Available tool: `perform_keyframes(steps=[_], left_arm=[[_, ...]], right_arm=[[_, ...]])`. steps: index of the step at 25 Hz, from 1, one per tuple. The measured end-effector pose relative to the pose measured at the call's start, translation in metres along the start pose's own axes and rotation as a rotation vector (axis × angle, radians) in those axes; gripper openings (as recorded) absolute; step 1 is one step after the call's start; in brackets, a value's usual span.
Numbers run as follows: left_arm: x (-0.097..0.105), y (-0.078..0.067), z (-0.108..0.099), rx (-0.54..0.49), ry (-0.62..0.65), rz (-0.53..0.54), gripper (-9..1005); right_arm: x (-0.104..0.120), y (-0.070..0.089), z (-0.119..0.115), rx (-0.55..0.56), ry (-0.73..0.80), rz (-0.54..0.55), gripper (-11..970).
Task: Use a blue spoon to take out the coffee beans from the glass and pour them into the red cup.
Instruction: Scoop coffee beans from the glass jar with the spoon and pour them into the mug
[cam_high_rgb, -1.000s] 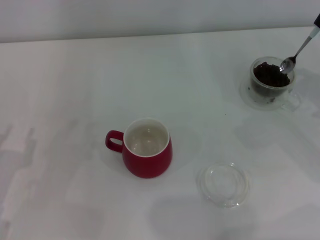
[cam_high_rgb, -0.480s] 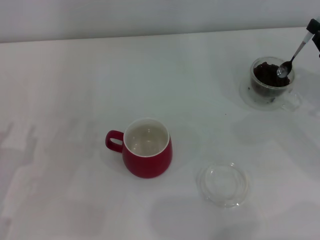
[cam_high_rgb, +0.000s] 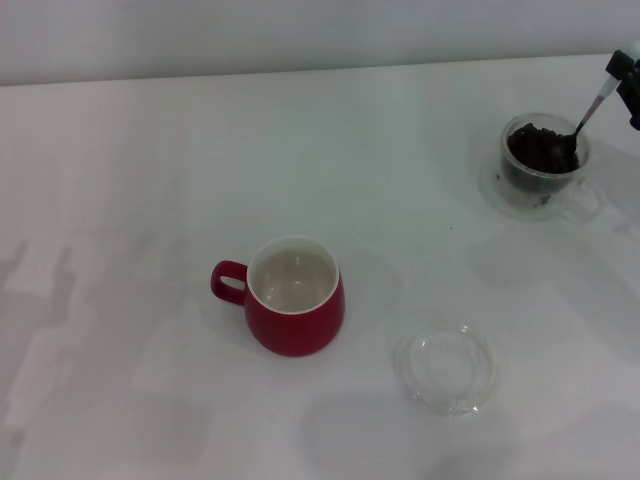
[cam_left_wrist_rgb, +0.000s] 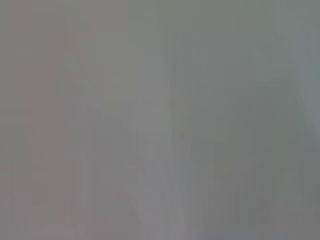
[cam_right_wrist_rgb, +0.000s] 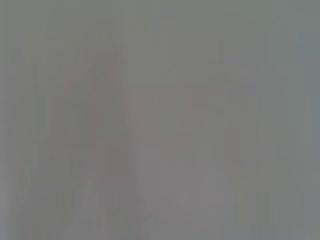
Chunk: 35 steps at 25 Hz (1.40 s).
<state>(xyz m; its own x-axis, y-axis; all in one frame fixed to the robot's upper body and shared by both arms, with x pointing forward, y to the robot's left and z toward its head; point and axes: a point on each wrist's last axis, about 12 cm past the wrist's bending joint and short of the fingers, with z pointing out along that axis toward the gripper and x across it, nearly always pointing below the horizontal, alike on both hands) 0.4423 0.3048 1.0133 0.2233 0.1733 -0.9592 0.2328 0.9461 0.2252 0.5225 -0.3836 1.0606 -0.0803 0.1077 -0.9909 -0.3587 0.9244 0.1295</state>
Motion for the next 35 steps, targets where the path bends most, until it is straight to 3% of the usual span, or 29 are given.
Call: perform_keyframes(steps=[13,26,35], left_arm=[[0.001,0.000,0.003,0.001,0.011,0.001,506],[0.002,0.001,0.003,0.002,0.014,0.002,507],[0.001,0.001,0.003,0.003,0.013,0.002,507]], right_arm=[[0.008,0.000,-0.003,0.050,-0.010,0.157,154],[0.017,-0.011,-0.008,0.177,-0.010,0.353,155],[0.020,-0.011,-0.007,0.189,0.000,0.456,156]])
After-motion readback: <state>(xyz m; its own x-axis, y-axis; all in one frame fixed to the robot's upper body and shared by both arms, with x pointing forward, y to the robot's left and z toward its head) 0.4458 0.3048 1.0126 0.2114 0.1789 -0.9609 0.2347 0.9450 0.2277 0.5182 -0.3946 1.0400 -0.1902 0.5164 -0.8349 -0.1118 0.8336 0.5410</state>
